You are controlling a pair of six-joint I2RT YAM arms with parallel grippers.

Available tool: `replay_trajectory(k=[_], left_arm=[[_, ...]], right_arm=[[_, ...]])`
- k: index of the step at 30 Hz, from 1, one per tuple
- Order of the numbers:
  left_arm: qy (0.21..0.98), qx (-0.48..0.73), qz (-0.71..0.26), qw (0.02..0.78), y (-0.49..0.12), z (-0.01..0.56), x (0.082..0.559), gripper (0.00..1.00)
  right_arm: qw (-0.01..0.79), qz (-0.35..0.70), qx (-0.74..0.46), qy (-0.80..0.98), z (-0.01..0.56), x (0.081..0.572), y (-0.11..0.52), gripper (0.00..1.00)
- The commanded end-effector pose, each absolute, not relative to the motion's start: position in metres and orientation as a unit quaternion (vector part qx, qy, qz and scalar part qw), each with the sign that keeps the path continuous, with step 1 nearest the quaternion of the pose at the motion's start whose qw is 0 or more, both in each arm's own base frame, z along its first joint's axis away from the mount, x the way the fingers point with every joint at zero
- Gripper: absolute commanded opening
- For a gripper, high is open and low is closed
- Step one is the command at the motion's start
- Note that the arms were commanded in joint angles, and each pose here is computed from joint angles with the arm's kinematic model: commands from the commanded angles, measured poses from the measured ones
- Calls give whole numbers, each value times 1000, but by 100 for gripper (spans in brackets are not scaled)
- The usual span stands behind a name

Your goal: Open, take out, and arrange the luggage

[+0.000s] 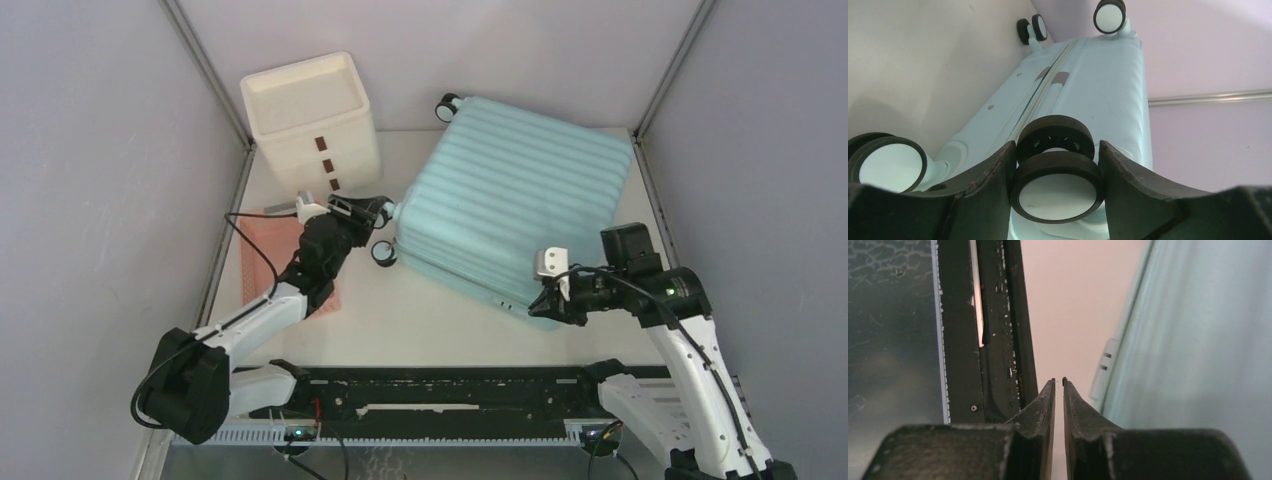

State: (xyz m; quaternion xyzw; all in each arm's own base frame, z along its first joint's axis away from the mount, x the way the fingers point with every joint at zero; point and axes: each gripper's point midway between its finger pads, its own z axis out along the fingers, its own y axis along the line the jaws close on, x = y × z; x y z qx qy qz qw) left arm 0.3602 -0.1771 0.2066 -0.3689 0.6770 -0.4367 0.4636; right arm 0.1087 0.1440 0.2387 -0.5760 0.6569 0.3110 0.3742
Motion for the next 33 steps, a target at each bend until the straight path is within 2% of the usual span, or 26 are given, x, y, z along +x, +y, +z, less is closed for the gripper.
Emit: replay_trajectory(k=[1, 4, 9, 15, 19, 22, 24, 26, 28, 30, 33], left_arm=[[704, -230, -520, 425, -245, 233, 311, 3], [709, -212, -528, 416, -259, 234, 302, 3], [717, -171, -542, 403, -292, 241, 289, 3], [737, -124, -554, 367, -337, 236, 265, 4], [745, -111, -562, 342, -356, 234, 252, 8], [750, -114, -561, 332, -357, 233, 247, 16], [755, -125, -541, 348, -344, 233, 248, 34], [763, -126, -507, 380, -325, 236, 250, 61], [769, -119, -469, 418, -303, 240, 251, 77], [769, -96, -432, 461, -280, 246, 250, 83], [752, -44, -399, 522, -251, 256, 243, 86]], right_arm=[[376, 260, -571, 682, 224, 136, 145, 14], [368, 209, -549, 721, 212, 158, 132, 8], [392, 141, -492, 765, 213, 188, 100, 7], [423, 85, -425, 796, 219, 214, 55, 9], [435, 100, -468, 763, 227, 200, 64, 14], [444, 151, -530, 707, 238, 174, 92, 31], [451, 180, -566, 667, 248, 161, 114, 42], [456, 201, -592, 633, 257, 154, 136, 57], [468, 219, -607, 604, 267, 156, 158, 79], [479, 247, -606, 585, 281, 163, 177, 89], [480, 264, -614, 569, 298, 180, 203, 92]])
